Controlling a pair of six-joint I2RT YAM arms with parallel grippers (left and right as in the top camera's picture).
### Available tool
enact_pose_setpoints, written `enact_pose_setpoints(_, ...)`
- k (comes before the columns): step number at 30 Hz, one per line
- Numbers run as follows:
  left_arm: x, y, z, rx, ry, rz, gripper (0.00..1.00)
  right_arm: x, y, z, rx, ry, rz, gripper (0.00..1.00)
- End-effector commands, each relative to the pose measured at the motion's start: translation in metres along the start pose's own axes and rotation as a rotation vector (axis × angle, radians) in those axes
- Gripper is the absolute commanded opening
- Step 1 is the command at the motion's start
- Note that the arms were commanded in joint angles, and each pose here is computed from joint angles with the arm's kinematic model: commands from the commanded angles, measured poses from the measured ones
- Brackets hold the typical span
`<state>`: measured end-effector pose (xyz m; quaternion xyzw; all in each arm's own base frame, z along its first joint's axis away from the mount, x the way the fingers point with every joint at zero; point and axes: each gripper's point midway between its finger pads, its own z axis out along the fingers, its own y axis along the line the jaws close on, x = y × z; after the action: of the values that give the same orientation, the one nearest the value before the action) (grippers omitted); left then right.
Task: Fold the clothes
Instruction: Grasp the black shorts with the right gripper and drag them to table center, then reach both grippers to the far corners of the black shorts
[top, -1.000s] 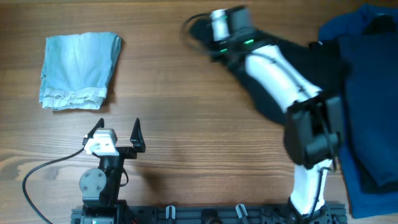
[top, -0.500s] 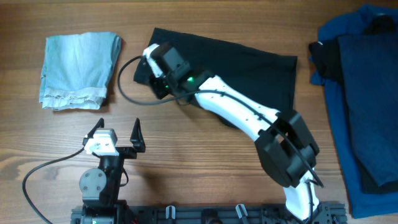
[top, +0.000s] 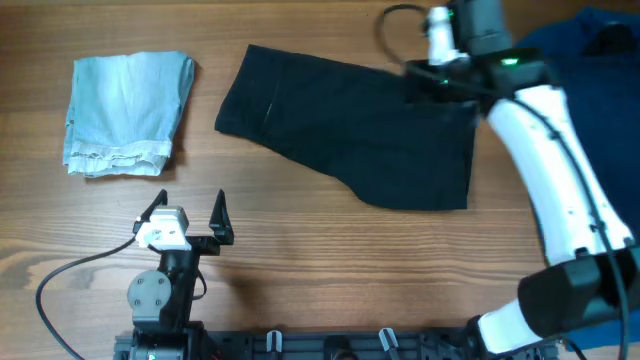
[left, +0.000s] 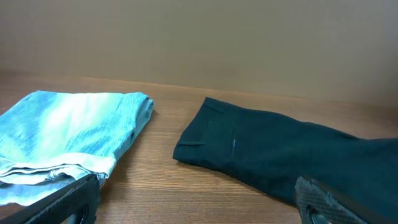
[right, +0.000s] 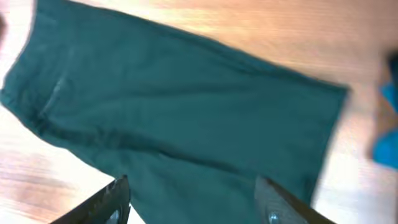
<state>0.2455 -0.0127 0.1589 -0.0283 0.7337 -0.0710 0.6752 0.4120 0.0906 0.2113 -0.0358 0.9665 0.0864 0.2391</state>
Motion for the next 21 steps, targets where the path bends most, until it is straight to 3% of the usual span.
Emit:
enact_pose_setpoints(1, -0.004, 0.003, 0.0, -0.017, -0.024, 0.017, 1.0, 0.01, -0.024, -0.011, -0.058, 0.043, 0.049, 0.66)
enact_pose_setpoints(5, -0.001, 0.002, 0.0, -0.012, -0.014, 0.016, 1.0, 0.014, -0.044, -0.014, -0.035, 0.061, 0.099, 0.71)
enact_pose_setpoints(6, -0.007, -0.006, 0.0, 0.034, -0.037, 0.018, 1.0, 0.019, -0.044, -0.014, -0.034, 0.079, 0.102, 0.75)
enact_pose_setpoints(9, -0.014, -0.031, -0.005, 0.174, -0.031, 0.007, 1.0, 0.025, -0.044, -0.014, -0.033, 0.103, 0.108, 0.76)
enact_pose_setpoints(11, -0.026, -0.036, -0.008, 0.188, -0.011, -0.036, 1.0, 0.025, -0.044, -0.014, -0.033, 0.104, 0.108, 0.76)
enact_pose_setpoints(16, -0.083, -0.044, -0.004, 0.173, 0.081, -0.047, 1.0, 0.031, -0.044, -0.015, -0.031, 0.128, 0.115, 0.8)
enact_pose_setpoints(21, -0.144, -0.051, 0.042, 0.133, 0.327, -0.077, 1.0, 0.035, -0.044, -0.016, -0.026, 0.147, 0.131, 0.8)
